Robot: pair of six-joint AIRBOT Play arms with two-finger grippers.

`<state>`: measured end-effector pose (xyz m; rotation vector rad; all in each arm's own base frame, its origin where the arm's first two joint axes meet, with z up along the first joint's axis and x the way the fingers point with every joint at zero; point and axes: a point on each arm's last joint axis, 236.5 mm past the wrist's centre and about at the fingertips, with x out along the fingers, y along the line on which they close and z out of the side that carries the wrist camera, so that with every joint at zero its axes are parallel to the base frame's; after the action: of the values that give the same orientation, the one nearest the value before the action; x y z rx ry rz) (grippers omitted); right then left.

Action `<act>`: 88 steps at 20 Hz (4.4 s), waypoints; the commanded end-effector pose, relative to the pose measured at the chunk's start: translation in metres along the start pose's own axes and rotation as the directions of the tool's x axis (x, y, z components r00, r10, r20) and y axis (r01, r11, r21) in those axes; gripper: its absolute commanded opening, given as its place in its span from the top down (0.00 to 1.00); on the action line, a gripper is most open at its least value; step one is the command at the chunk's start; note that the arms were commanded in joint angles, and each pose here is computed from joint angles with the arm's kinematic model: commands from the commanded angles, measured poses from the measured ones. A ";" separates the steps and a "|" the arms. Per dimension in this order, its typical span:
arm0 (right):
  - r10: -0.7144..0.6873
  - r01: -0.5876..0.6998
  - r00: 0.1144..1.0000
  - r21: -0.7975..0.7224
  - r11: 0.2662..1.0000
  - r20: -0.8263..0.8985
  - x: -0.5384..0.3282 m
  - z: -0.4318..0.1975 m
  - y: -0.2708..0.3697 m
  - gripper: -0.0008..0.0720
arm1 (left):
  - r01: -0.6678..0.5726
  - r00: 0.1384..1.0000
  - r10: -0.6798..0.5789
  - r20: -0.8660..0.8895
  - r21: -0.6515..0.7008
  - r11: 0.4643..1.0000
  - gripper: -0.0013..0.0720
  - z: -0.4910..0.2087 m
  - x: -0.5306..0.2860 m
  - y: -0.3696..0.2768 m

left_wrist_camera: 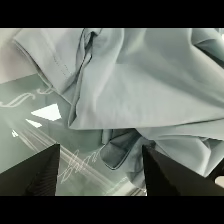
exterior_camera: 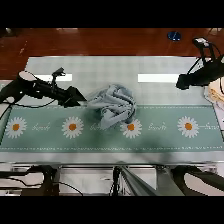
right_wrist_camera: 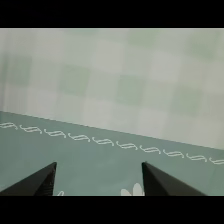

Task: Fold the shirts.

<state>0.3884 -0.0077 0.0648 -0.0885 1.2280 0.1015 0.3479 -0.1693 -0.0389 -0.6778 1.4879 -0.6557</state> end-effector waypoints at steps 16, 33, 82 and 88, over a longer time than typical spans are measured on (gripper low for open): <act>0.602 -0.592 0.797 0.249 0.767 0.039 0.042 -0.071 0.055 0.18 | 0.097 0.994 -0.095 -0.059 0.025 0.995 0.95 0.021 0.038 -0.028; 0.648 -0.625 0.762 0.290 0.724 0.025 0.127 -0.101 0.208 0.18 | 0.115 0.990 -0.112 -0.083 0.037 0.993 0.95 0.018 0.031 -0.034; 0.268 -0.290 0.551 -0.120 0.949 0.791 -0.428 -0.038 0.120 0.97 | -0.683 0.460 -0.154 0.875 0.459 0.569 0.95 -0.233 -0.358 -0.349; 0.336 -0.366 0.839 -0.012 0.930 0.429 -0.311 -0.053 0.105 0.97 | -0.560 0.692 0.100 0.715 0.444 0.700 0.95 -0.193 -0.305 -0.253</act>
<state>0.2157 0.0852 0.3898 0.1939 0.5763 0.3725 0.1539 -0.1174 0.4118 0.0158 0.4150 -0.4804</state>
